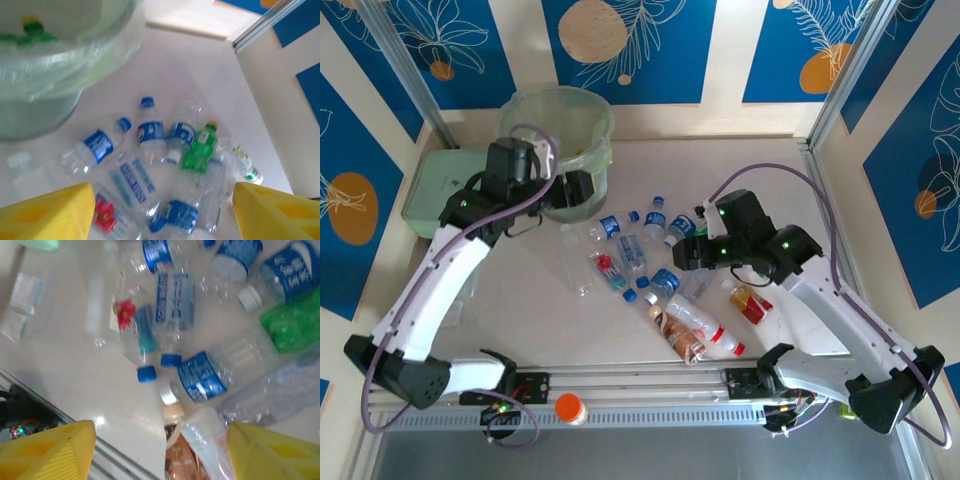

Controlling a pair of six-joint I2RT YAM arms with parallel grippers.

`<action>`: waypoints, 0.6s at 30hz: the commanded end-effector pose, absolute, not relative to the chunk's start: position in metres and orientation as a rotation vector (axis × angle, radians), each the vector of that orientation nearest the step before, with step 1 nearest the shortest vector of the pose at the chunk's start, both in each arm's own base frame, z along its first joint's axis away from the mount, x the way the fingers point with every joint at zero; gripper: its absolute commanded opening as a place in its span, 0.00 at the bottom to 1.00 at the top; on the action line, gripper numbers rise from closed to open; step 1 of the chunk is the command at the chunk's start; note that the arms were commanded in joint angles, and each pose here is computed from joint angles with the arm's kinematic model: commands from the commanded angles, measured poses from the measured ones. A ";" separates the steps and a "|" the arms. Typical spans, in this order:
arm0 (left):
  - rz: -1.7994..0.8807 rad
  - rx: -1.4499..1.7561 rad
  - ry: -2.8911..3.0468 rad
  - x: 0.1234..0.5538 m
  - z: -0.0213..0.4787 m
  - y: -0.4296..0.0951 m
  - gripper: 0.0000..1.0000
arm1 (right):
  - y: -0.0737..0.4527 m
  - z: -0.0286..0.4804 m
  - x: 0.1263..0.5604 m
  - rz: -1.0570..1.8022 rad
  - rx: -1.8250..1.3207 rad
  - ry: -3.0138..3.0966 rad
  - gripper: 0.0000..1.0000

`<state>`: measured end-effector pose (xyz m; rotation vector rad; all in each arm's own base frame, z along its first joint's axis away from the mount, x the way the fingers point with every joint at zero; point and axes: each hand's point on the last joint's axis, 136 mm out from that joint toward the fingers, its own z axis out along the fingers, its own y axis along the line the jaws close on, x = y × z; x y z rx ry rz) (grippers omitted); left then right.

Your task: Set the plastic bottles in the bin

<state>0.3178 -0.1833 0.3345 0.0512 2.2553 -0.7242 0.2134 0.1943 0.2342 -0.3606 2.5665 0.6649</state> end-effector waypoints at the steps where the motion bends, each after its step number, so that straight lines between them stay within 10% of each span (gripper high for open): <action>1: -0.706 0.080 2.239 0.300 0.331 -0.174 0.73 | 0.188 0.226 0.191 0.522 -0.441 2.693 0.69; 18: -0.652 0.085 2.235 0.283 0.291 -0.159 0.80 | 0.189 0.119 0.087 -0.064 -0.806 3.137 0.73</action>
